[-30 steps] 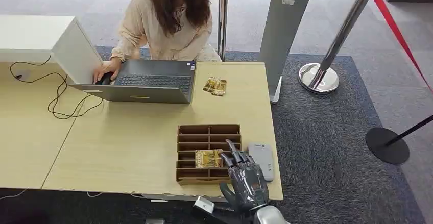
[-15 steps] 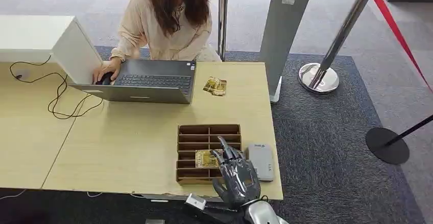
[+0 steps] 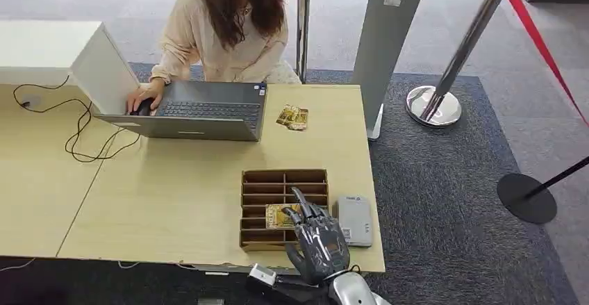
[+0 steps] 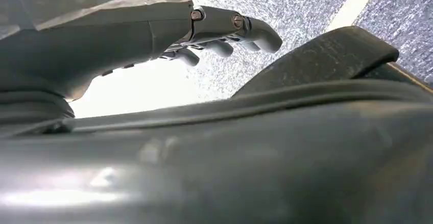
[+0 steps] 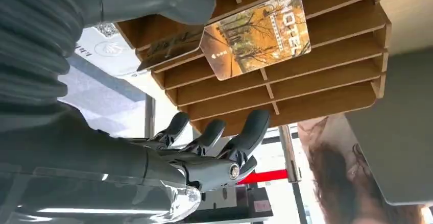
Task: Pass the card to the sensor for recognition and then transmit it.
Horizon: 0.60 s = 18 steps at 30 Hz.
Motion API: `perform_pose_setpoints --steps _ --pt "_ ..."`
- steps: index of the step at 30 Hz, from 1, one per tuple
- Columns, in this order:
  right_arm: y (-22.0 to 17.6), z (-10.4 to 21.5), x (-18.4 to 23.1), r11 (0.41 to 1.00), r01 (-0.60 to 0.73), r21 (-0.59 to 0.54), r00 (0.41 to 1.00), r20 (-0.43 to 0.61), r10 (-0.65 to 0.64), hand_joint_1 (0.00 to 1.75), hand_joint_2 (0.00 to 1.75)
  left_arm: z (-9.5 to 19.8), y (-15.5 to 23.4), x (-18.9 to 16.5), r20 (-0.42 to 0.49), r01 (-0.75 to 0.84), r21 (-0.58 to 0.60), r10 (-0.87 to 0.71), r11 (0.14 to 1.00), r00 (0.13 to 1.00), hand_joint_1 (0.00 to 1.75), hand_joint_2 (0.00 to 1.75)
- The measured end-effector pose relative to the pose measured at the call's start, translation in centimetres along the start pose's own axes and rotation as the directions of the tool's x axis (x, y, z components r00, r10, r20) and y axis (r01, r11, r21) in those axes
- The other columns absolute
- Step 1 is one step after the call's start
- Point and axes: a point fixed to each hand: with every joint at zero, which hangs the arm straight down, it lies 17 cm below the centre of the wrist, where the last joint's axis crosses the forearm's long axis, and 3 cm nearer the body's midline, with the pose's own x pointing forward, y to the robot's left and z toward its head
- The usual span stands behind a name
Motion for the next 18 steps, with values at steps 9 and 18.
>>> perform_pose_setpoints --steps 9,18 --pt "0.56 0.02 -0.05 1.000 0.000 0.020 1.000 -0.006 0.000 0.56 1.75 -0.02 0.05 -0.04 0.000 -0.004 0.000 0.004 1.000 1.000 0.00 0.00" --pt "0.80 0.04 -0.11 0.999 0.001 0.032 1.000 -0.012 -0.001 0.54 1.75 -0.03 0.08 -0.08 0.000 -0.007 -0.001 0.007 1.000 1.000 0.00 0.00"
